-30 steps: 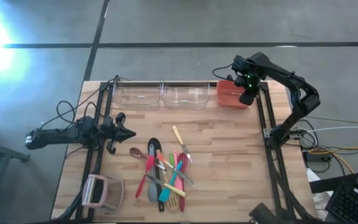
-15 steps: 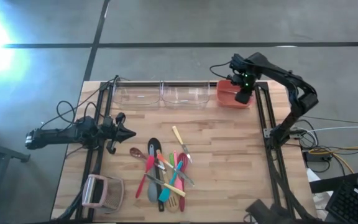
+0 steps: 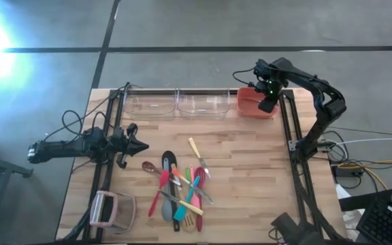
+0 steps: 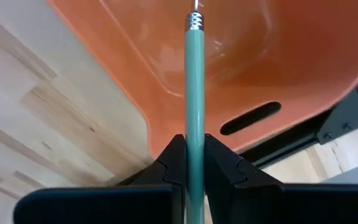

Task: Pick & Place Kitchen Items
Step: Put the blue knife into the orange bin, then put the red spatula into the right transparent bin

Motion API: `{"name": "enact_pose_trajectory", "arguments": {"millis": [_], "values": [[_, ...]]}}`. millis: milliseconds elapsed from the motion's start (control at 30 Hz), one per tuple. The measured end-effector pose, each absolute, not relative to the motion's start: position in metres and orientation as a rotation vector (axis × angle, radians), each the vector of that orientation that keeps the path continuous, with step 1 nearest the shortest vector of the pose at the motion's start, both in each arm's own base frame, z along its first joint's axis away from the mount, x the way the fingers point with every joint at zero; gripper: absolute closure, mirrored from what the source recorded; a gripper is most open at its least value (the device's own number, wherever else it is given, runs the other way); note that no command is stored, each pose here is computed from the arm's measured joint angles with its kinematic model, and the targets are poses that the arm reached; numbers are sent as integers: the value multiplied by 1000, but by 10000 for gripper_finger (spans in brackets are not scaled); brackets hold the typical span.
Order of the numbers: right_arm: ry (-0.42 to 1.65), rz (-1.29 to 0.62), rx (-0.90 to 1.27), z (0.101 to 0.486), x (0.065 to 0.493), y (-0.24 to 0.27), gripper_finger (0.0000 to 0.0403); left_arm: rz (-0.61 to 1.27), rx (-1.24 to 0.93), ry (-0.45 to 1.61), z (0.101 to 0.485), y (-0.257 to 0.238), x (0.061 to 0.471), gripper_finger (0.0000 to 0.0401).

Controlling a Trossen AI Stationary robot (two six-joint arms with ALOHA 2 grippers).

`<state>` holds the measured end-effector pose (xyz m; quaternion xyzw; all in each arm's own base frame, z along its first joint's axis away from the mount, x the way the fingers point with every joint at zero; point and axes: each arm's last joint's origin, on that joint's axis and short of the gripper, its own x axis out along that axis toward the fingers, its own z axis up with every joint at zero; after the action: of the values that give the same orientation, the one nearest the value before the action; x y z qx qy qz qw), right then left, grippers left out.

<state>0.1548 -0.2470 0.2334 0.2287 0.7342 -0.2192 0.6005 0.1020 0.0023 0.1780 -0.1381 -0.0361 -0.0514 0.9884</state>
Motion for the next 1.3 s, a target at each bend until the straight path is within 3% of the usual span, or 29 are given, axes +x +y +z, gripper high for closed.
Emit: {"name": "enact_pose_trajectory", "arguments": {"millis": [500,967,1300], "values": [[1611,-491,587,222,158,-248,381,-103,-276,-72,178,2,102,389],[1622,-501,592,212,156,-245,304,-103,-276,-72,178,2,102,389],[1590,-627,513,236,155,-248,270,-103,-277,-72,178,2,102,389]]}}
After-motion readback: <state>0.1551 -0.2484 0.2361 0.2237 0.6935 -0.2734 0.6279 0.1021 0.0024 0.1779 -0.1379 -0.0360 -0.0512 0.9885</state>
